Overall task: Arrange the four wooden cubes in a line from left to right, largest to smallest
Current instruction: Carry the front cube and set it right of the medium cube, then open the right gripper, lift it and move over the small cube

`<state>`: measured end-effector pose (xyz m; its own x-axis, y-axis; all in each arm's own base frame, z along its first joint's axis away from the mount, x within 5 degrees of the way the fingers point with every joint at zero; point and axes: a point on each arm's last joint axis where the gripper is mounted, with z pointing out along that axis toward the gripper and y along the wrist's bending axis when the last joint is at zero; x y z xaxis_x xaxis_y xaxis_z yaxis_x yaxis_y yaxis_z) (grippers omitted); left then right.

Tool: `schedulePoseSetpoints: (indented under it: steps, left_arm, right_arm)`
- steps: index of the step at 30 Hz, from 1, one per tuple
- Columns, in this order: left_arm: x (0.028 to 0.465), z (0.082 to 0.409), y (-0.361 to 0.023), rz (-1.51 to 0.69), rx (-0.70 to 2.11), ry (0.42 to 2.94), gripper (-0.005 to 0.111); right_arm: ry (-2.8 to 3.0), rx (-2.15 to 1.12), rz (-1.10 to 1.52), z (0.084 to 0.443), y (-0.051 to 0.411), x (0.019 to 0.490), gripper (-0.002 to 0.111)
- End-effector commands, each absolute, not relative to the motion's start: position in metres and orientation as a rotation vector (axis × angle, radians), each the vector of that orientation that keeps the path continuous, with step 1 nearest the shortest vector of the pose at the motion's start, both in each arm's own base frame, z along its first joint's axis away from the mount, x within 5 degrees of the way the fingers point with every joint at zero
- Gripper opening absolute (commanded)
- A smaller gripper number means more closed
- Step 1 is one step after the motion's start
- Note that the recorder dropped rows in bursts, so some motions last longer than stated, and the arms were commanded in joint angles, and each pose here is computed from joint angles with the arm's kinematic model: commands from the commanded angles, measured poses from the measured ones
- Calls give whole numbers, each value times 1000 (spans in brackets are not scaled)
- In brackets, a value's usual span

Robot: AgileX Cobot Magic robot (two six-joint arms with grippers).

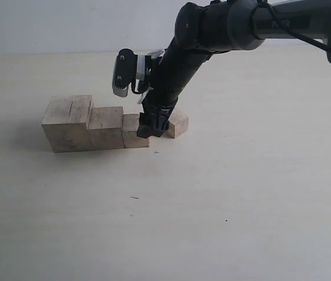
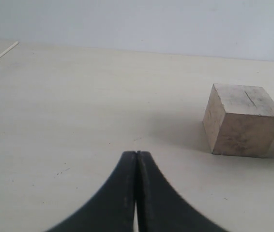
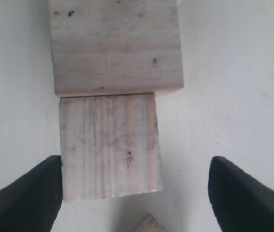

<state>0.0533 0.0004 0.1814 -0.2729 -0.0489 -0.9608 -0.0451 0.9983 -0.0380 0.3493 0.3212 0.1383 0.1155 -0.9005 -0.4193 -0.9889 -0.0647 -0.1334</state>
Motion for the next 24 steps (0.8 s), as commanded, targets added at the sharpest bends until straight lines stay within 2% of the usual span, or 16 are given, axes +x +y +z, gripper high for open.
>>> schedulePoseSetpoints:
  steps: [1, 11, 14, 18, 20, 24]
  left_arm:
    - [53, 181, 0, -9, -66, 1835, 0]
    - [53, 181, 0, -9, -66, 1835, 0]
    - [53, 181, 0, -9, -66, 1835, 0]
    - [53, 181, 0, -9, -66, 1835, 0]
    - [53, 181, 0, -9, -66, 1835, 0]
    - [53, 181, 0, -9, -66, 1835, 0]
  right_arm:
    - [1843, -1993, 319, 146, 321, 349, 77]
    - [1911, -1930, 373, 190, 314, 337, 77]
    - [2055, -1844, 339, 201, 307, 335, 71]
    - [2427, -1578, 228, 209, 290, 332, 50]
    - [2601, -1428, 178, 213, 282, 328, 35]
    - [2656, -1419, 131, 219, 276, 324, 5]
